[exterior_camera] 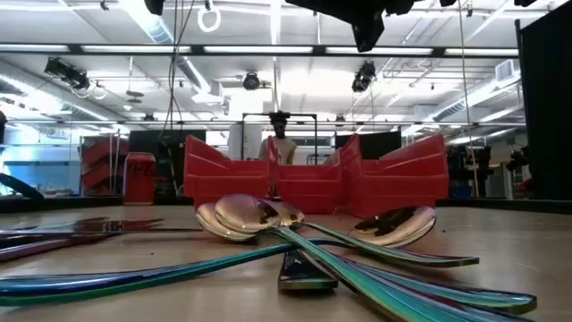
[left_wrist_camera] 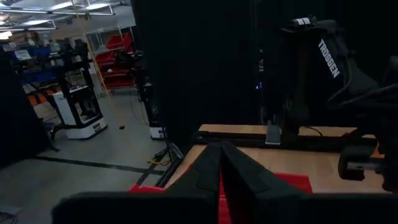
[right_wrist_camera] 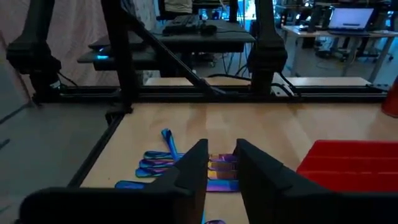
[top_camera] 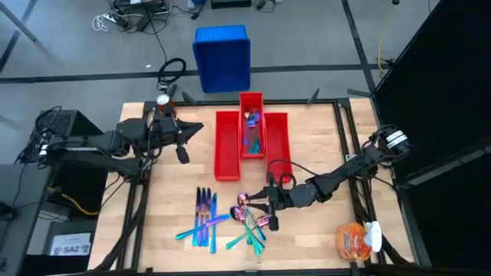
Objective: Sort silverware
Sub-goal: Put the iridescent knife into the right orange bin
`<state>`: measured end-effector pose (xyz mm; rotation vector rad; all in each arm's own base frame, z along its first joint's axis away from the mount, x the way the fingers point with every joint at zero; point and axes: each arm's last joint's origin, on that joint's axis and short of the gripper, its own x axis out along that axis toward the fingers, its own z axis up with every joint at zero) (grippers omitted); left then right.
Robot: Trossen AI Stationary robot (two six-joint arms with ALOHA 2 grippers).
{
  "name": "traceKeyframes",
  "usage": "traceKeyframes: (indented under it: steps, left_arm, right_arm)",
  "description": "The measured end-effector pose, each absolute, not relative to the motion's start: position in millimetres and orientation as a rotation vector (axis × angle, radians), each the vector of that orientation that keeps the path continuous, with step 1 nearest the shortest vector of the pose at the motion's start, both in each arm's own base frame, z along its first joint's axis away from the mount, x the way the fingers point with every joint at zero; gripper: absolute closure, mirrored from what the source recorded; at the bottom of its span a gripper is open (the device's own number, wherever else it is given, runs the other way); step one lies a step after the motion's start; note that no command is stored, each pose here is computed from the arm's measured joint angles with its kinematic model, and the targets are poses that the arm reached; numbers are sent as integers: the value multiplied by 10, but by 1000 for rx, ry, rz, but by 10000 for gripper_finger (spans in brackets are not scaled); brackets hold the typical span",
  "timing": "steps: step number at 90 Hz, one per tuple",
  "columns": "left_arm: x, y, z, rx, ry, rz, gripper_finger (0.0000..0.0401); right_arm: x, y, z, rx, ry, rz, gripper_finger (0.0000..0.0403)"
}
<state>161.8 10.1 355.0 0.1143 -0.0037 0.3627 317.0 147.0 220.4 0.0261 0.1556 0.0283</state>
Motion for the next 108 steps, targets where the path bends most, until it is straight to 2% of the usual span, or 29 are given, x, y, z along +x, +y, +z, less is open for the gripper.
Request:
traceKeyframes:
  steps: [26,37,58,79,94,108]
  left_arm:
    - [1653,99,3517,126,24,359,401]
    - [1699,54,3526,144,57,295,401]
    - [1862,-121,3490,160,368,332,401]
    - [1968,-441,3430,42,642,201,401]
    - [1956,-718,3263,-30,776,144,401]
    - [1899,-932,3131,-76,854,191,401]
  right_arm:
    - [3170,1470,2204,26,156,28,333]
    - [3170,1470,2203,26,156,28,334]
    - [3170,1470,2203,20,156,29,342]
    - [3170,1470,2202,22,157,29,333]
    - [3166,1478,2203,33,156,30,330]
    - [3167,1477,2203,36,156,30,338]
